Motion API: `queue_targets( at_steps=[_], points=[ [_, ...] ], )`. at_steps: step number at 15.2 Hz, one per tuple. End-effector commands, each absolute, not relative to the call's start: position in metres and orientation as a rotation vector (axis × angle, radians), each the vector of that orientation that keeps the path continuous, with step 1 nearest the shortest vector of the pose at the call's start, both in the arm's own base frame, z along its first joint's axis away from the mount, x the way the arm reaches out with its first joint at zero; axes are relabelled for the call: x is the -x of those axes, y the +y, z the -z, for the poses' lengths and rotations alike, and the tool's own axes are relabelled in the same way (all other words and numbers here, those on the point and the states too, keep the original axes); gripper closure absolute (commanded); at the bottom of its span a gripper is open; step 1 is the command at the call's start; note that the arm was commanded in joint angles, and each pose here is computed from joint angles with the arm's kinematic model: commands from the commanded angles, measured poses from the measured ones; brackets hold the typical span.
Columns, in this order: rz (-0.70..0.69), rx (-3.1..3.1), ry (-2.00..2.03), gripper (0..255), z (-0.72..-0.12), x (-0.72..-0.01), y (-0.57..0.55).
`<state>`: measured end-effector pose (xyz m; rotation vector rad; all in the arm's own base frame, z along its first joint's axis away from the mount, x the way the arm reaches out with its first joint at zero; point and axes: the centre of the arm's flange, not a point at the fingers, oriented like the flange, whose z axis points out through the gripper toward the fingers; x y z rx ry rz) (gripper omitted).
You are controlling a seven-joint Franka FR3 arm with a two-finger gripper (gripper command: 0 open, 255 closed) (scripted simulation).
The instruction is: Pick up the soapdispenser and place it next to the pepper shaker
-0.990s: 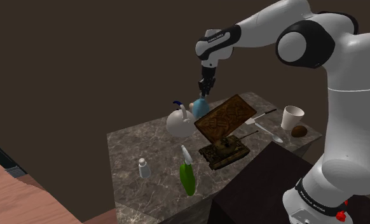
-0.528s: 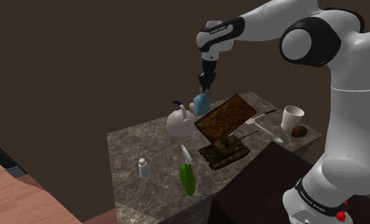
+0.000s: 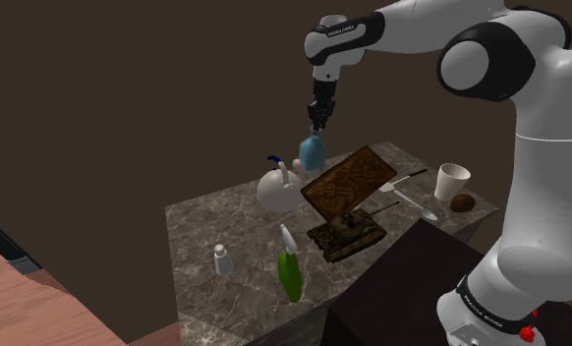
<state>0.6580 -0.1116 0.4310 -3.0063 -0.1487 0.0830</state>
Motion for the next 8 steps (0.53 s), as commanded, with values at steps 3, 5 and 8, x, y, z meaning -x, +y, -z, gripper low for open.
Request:
queue_targets(
  at_steps=[3, 5, 8],
  points=[
    [-0.083, 3.006, -0.149, 255, -0.453, -0.658, -0.112],
    [-0.083, 3.006, -0.149, 255, -0.463, -0.658, -0.112],
    [-0.083, 3.006, -0.149, 255, -0.479, -0.658, -0.112]
  ],
)
